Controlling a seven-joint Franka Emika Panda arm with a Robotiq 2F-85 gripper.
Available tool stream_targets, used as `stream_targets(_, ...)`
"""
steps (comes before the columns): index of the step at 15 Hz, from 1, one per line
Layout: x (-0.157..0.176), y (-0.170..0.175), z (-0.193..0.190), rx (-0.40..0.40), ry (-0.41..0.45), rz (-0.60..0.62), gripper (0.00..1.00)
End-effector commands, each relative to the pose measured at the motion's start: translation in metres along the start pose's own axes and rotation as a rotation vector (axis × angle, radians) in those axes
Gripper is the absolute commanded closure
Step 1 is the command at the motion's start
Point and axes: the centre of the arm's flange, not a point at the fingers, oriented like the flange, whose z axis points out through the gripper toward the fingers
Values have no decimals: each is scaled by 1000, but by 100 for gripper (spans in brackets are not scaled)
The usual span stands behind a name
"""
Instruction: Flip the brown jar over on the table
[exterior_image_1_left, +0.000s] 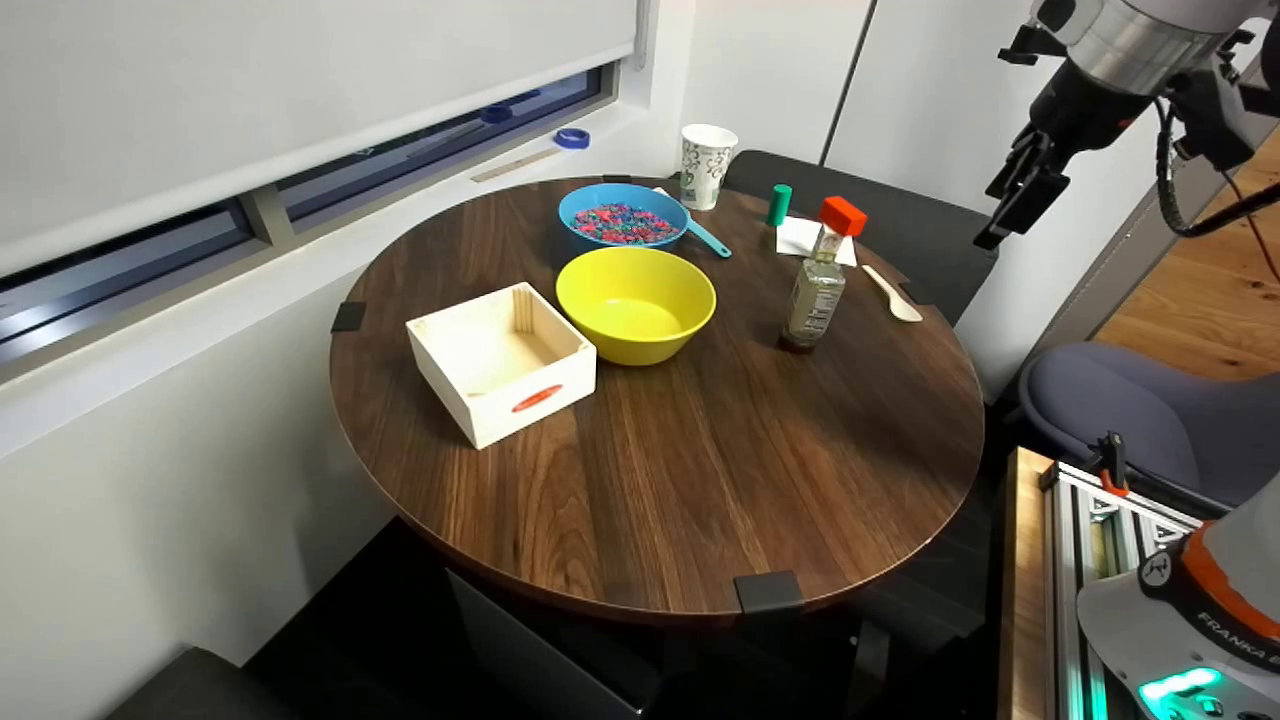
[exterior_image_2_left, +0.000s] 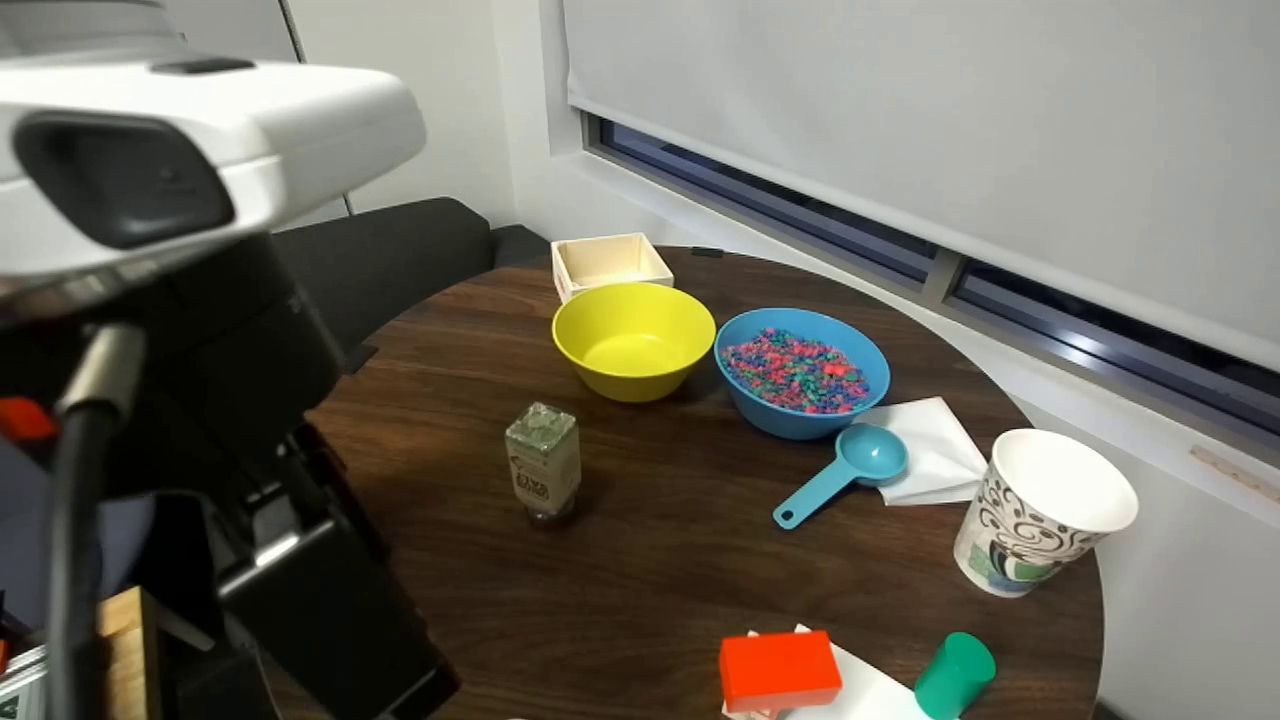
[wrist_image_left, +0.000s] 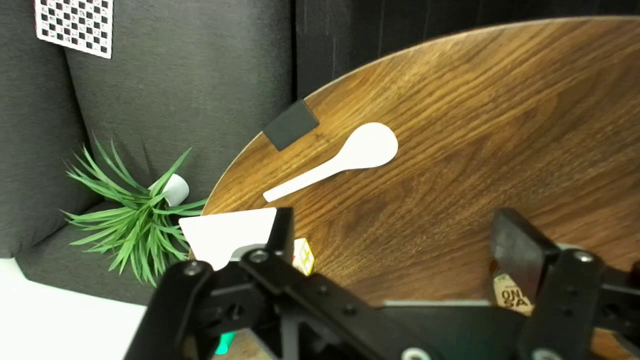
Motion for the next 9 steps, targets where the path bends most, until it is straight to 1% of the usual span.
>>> stream_targets(1, 32, 8, 1, 33, 87, 98, 0)
stream_targets(3, 44, 14, 0, 64, 127, 180, 0)
stream_targets(4, 51, 16, 0, 99, 134, 221, 0)
stream_targets(6, 61, 16, 1, 175, 136, 281, 0)
stream_targets(7, 67, 14, 3, 199, 125, 278, 0)
stream_targets(8, 47, 14, -2, 142, 130, 244, 0)
stream_targets(9, 51, 14, 0, 147, 126, 245, 0)
